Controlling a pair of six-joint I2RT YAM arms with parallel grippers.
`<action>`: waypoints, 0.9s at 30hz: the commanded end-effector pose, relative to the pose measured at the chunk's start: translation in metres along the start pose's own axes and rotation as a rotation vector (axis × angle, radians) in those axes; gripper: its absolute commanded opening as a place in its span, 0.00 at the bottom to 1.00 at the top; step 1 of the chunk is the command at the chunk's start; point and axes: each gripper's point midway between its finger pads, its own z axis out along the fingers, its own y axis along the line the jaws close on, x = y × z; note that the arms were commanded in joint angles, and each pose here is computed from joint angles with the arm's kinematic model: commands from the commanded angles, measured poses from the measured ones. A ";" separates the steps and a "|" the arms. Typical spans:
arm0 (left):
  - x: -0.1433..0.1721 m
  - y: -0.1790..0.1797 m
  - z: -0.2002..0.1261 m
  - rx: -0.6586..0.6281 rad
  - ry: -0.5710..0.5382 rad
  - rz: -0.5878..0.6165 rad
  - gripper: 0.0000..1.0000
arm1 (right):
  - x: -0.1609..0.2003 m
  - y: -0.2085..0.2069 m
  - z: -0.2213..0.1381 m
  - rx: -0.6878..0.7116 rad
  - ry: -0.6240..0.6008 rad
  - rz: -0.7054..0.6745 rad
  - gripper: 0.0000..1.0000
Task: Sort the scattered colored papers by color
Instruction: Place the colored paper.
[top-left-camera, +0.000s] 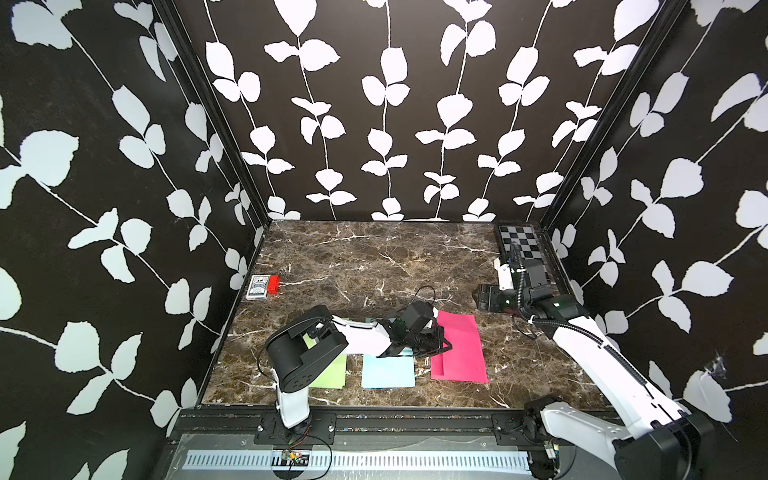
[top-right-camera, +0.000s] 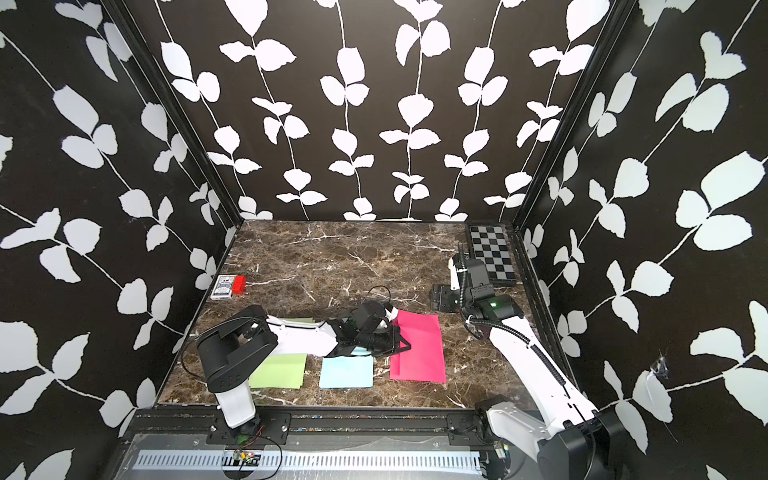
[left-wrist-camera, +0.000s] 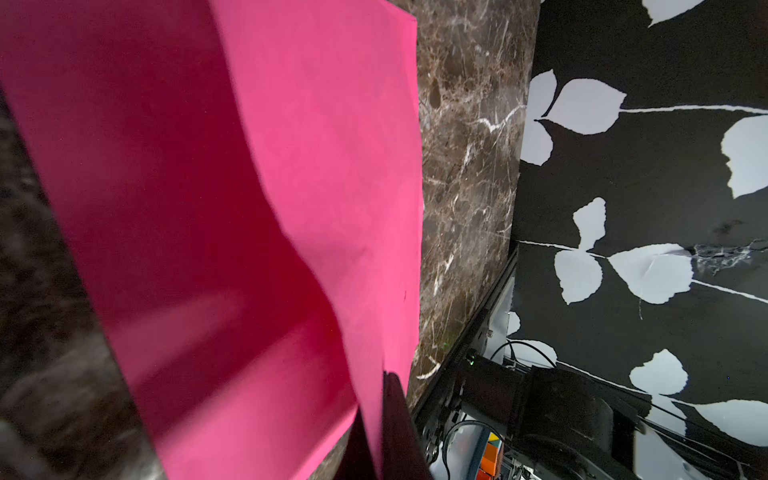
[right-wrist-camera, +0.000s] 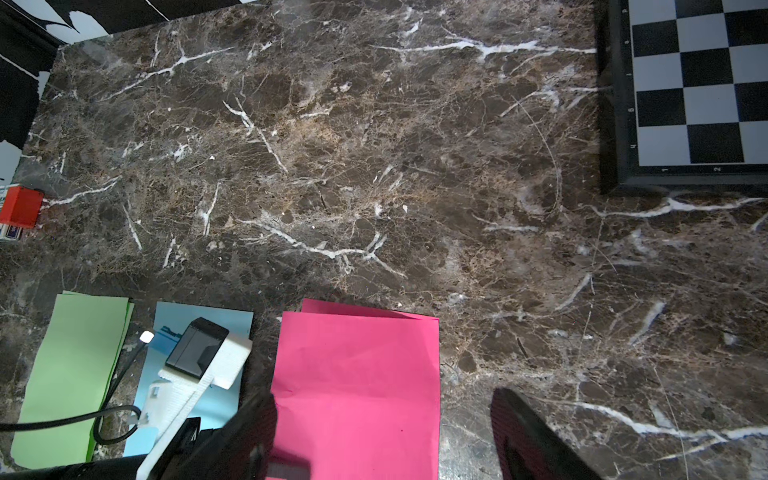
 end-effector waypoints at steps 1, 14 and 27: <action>-0.001 -0.001 -0.007 -0.009 -0.005 0.026 0.00 | 0.002 -0.002 0.005 0.000 -0.003 -0.001 0.81; -0.008 -0.002 -0.021 -0.029 -0.029 0.054 0.00 | 0.008 -0.003 0.013 -0.004 0.016 0.010 0.81; -0.013 0.008 -0.027 -0.054 -0.021 0.052 0.00 | 0.011 -0.005 0.015 0.002 0.024 0.009 0.81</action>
